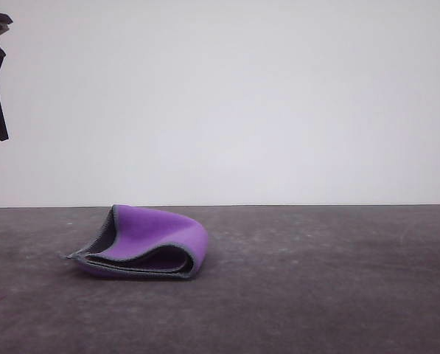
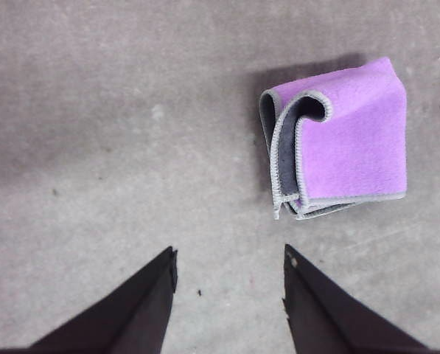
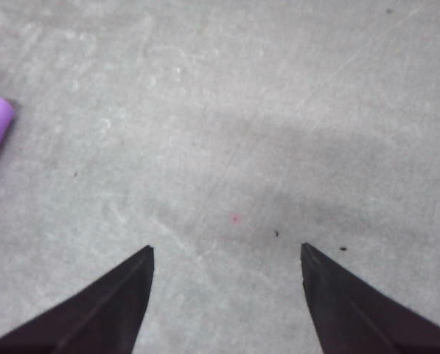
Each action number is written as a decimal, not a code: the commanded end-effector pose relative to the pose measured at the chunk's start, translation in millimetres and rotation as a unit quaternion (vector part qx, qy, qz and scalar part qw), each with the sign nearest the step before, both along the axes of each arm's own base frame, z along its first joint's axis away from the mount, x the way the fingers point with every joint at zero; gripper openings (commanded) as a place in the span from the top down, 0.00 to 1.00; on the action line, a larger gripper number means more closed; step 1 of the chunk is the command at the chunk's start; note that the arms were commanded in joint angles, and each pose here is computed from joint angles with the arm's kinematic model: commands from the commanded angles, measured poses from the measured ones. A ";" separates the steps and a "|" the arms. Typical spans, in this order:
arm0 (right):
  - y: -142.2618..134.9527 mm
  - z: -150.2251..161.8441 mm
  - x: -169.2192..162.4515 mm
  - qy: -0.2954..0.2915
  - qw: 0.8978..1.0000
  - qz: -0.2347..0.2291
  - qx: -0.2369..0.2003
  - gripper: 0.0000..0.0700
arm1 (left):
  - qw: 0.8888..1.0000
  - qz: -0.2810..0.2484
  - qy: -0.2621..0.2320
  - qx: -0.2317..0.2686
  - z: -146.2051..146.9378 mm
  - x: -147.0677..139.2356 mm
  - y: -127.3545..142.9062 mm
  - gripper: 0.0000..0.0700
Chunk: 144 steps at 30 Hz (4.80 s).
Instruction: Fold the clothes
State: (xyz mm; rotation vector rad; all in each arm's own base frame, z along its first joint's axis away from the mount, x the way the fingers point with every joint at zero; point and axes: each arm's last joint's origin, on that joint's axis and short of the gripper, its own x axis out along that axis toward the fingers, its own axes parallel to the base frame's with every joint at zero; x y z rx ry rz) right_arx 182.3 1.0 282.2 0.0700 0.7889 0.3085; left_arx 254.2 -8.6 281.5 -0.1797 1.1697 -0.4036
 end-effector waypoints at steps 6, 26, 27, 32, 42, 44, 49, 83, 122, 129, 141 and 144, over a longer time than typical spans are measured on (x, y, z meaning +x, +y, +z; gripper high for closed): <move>-0.2 3.8 3.6 -0.017 1.000 -0.002 0.000 0.98 | 1.000 0.003 -0.007 0.000 2.4 2.9 -0.2 0.99; -0.1 7.5 7.1 -0.040 0.999 -0.008 0.010 0.98 | 0.999 0.008 -0.036 -0.001 5.4 5.0 0.4 0.97; -0.1 7.5 7.1 -0.039 0.999 -0.008 0.010 0.98 | 0.999 0.010 -0.040 0.000 4.8 2.0 1.8 0.97; -0.1 7.6 7.1 -0.040 0.999 -0.008 0.010 0.98 | 0.989 0.030 -0.144 0.020 -17.8 -31.5 3.4 0.97; -0.1 7.6 7.1 -0.040 0.999 -0.008 0.010 0.98 | 0.930 0.130 -0.337 0.069 -85.2 -119.9 7.2 0.97; -0.1 7.6 7.1 -0.040 0.999 -0.008 0.010 0.98 | 0.919 0.147 -0.360 0.072 -95.7 -131.4 7.7 0.97; -0.1 7.6 7.1 -0.040 0.999 -0.008 0.010 0.98 | 0.899 0.162 -0.401 0.074 -116.2 -148.1 7.1 0.97; -0.2 8.0 7.5 -0.043 0.999 -0.008 0.010 0.98 | 0.869 0.190 -0.452 0.065 -130.5 -159.9 7.2 0.97; 1.0 -130.0 -85.3 -0.313 0.942 -0.111 -0.041 0.98 | 0.869 0.190 -0.452 0.065 -130.5 -159.9 7.2 0.97; -0.6 -132.5 -86.6 -0.299 0.941 -0.154 -0.031 0.98 | 0.869 0.190 -0.452 0.065 -130.4 -159.9 7.2 0.97; 0.5 -129.7 -86.1 -0.314 0.938 -0.146 -0.031 0.98 | 0.869 0.190 -0.452 0.065 -130.5 -159.9 7.2 0.97; 0.5 -129.7 -86.1 -0.314 0.938 -0.146 -0.031 0.98 | 0.869 0.190 -0.452 0.065 -130.5 -159.9 7.2 0.97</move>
